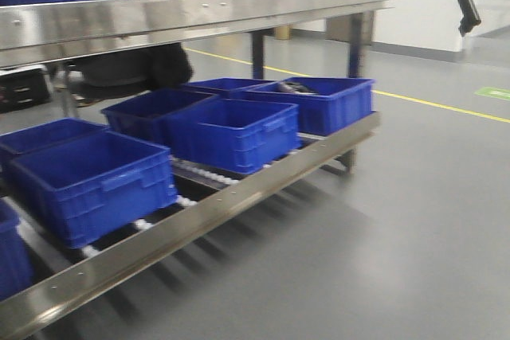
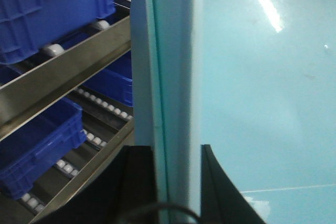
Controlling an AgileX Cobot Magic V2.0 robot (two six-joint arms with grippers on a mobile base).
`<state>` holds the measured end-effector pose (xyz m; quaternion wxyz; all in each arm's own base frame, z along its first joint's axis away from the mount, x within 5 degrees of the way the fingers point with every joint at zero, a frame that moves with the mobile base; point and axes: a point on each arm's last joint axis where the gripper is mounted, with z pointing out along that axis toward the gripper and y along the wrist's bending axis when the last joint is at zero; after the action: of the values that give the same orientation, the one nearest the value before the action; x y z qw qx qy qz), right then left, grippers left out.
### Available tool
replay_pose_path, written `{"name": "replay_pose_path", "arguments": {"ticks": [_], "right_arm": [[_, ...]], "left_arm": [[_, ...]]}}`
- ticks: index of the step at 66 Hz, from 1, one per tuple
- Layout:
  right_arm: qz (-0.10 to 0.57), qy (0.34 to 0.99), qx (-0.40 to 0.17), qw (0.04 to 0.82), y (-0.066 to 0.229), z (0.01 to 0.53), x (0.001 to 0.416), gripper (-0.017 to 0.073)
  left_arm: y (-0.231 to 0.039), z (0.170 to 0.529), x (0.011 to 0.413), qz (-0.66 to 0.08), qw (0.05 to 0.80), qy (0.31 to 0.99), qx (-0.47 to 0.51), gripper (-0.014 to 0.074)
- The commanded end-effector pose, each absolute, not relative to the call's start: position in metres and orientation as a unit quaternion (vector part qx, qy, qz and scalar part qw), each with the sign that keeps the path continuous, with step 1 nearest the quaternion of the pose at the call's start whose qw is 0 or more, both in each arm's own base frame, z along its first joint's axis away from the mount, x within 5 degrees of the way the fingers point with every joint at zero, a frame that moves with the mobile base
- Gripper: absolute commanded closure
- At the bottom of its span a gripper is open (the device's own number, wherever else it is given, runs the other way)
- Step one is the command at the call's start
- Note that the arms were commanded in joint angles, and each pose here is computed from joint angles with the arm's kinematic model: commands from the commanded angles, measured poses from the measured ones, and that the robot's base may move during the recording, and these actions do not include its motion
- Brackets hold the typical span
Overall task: Move two blue bins to right shelf middle
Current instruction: 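Hold the teal bin with both grippers while approaching the blue-bin rack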
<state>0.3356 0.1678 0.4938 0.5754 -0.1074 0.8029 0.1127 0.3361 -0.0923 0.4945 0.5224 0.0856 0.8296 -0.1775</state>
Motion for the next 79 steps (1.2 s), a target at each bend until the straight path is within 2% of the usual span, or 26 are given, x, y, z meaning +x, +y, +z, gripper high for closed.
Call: {"name": "replay_pose_path", "arguments": {"ticks": [1,79], "right_arm": [[0.132,0.768,-0.117,0.615,0.1707,0.5077,0.3310,0.0712],[0.132,0.768,-0.117,0.615,0.1707,0.5077,0.3310,0.0712]], "left_arm": [[-0.0984,0.5165,0.3285,-0.231,0.568,0.787,0.071,0.0704],[-0.0984,0.5165,0.3285,-0.231,0.568,0.787,0.071,0.0704]]}}
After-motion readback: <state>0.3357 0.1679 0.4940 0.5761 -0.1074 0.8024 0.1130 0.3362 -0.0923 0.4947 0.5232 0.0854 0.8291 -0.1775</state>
